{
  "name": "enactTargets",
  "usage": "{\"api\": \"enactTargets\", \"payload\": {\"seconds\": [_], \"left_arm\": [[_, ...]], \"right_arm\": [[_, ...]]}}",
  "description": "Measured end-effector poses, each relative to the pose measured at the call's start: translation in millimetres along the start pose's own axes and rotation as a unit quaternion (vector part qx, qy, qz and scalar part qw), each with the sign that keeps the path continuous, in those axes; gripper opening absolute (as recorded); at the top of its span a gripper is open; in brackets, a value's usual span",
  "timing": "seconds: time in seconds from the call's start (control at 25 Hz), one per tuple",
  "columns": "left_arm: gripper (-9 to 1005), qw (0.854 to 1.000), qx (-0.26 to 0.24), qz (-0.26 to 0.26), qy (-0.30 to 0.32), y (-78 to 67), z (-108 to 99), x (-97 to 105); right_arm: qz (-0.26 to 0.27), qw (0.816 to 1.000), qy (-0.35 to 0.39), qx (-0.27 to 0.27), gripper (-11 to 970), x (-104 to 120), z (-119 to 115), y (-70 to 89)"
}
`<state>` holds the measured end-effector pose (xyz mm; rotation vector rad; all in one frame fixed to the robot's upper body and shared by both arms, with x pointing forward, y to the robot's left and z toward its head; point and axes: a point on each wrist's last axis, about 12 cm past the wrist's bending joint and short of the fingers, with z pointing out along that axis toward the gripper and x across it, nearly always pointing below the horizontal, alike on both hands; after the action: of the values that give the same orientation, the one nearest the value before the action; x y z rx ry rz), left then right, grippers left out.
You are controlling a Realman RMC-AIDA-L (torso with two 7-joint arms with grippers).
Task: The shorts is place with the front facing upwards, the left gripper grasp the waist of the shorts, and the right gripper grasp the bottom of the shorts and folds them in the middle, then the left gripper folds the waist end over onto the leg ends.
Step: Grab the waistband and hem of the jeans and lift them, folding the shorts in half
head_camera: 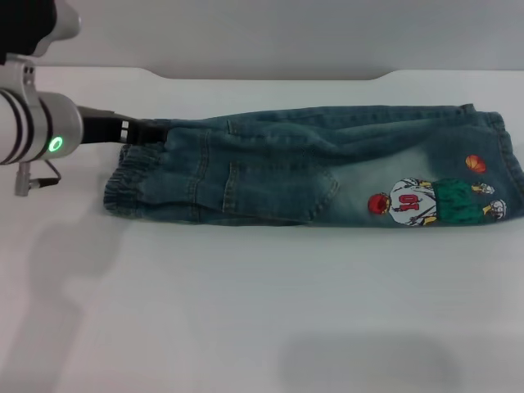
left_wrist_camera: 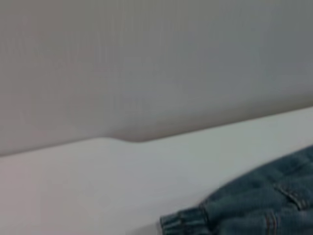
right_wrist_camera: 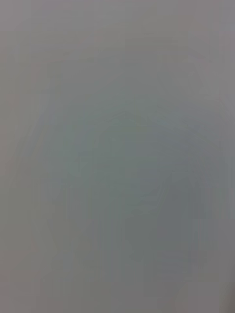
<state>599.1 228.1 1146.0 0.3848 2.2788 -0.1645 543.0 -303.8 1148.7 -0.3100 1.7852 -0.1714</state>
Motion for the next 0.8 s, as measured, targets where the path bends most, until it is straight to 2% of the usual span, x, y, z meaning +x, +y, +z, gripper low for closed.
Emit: {"api": "enactTargets", "payload": {"seconds": [0.16,0.28,0.4,0.52,0.64,0.8], "left_arm": [[805,1.000,0.001,-0.006,0.020,2.1,-18,7],[856,0.999,0.000,-0.005,0.034,2.9,-23,12],[854,0.999,0.000,-0.006,0.043,3.8,-26,15],[853,0.999,0.002,-0.007,0.054,3.5,-27,18],[851,0.998,0.006,-0.006,0.068,2.1,-27,21],[849,0.996,0.010,-0.003,0.083,0.0,-28,22]], "right_arm": [[-0.008,0.998,-0.048,0.032,825,9,-6,17.5],[-0.015,0.994,-0.090,0.062,813,24,-7,34.9],[-0.025,0.985,-0.144,0.093,802,35,-10,51.5],[0.026,0.981,-0.160,0.108,790,44,-7,54.3],[0.087,0.983,-0.133,0.093,779,60,4,58.2],[0.115,0.983,-0.120,0.074,763,70,8,64.6]]}}
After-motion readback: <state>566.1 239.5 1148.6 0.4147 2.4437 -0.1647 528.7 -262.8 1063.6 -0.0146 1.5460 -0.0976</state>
